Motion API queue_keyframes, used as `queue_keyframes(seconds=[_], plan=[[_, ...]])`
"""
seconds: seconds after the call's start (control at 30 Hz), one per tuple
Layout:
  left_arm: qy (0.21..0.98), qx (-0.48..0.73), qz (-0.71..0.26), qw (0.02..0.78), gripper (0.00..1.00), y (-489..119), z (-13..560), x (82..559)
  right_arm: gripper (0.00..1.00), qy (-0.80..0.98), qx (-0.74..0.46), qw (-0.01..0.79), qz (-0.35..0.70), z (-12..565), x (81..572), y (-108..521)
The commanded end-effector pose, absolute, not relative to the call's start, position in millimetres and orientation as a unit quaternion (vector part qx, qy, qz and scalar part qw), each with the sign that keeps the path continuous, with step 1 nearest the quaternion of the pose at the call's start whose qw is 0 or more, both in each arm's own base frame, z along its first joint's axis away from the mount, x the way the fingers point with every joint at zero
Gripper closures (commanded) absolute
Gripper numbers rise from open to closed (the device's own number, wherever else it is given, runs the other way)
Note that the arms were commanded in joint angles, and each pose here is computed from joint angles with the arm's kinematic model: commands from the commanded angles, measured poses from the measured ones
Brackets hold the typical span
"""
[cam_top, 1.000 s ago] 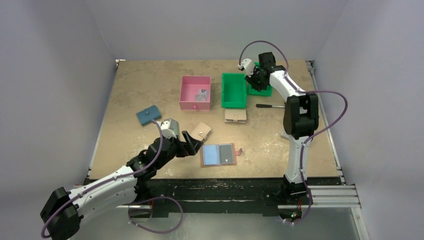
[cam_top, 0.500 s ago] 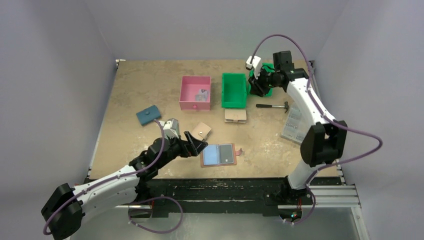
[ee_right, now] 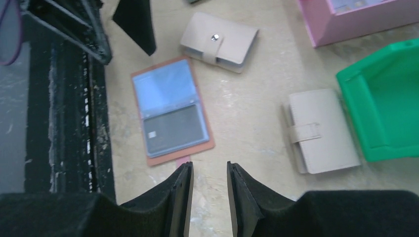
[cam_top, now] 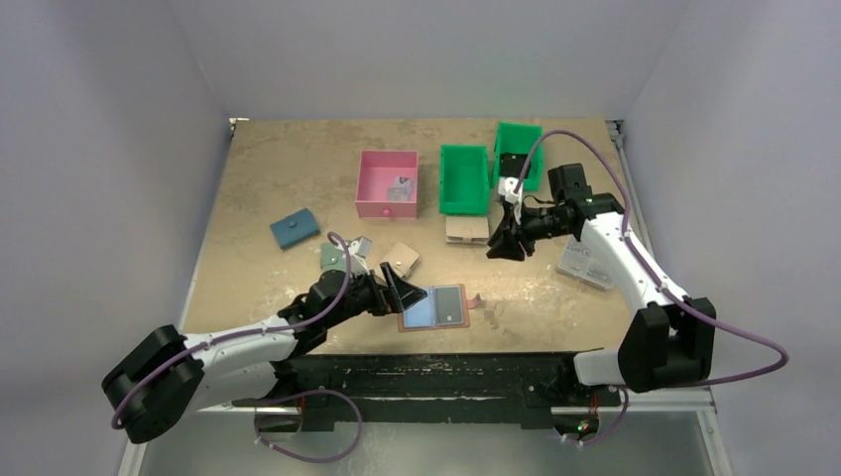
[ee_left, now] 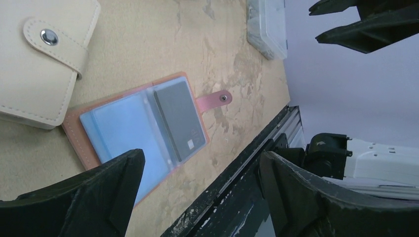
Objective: Take the credit cards out of the card holder
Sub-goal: Place the credit card in the storage box, then remove the credit card from the card holder.
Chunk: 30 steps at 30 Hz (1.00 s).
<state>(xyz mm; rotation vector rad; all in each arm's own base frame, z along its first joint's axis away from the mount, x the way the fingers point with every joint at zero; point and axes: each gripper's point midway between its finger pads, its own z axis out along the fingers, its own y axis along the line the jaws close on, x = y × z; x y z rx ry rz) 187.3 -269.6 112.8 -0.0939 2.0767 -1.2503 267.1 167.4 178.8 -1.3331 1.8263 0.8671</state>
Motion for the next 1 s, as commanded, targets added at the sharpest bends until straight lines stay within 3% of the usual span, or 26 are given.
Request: queue_keyframes(seconds=[0.0,0.33,0.97], plan=[[0.781,-0.022,-0.529,0.332,0.08,-289.3,130.0,185.4,0.61,0.656,-0.540,0.355,0.391,175.4,242.9,178.9],[0.825,0.007,-0.459,0.329,0.10,-309.3,107.4,187.9,0.64,0.653,-0.527,0.324,0.437,149.1,224.2,182.7],[0.908,0.051,-0.159,0.385,0.09,-316.0,87.8,183.0,0.63,0.738,-0.489,0.309,0.348,129.8,259.6,163.4]])
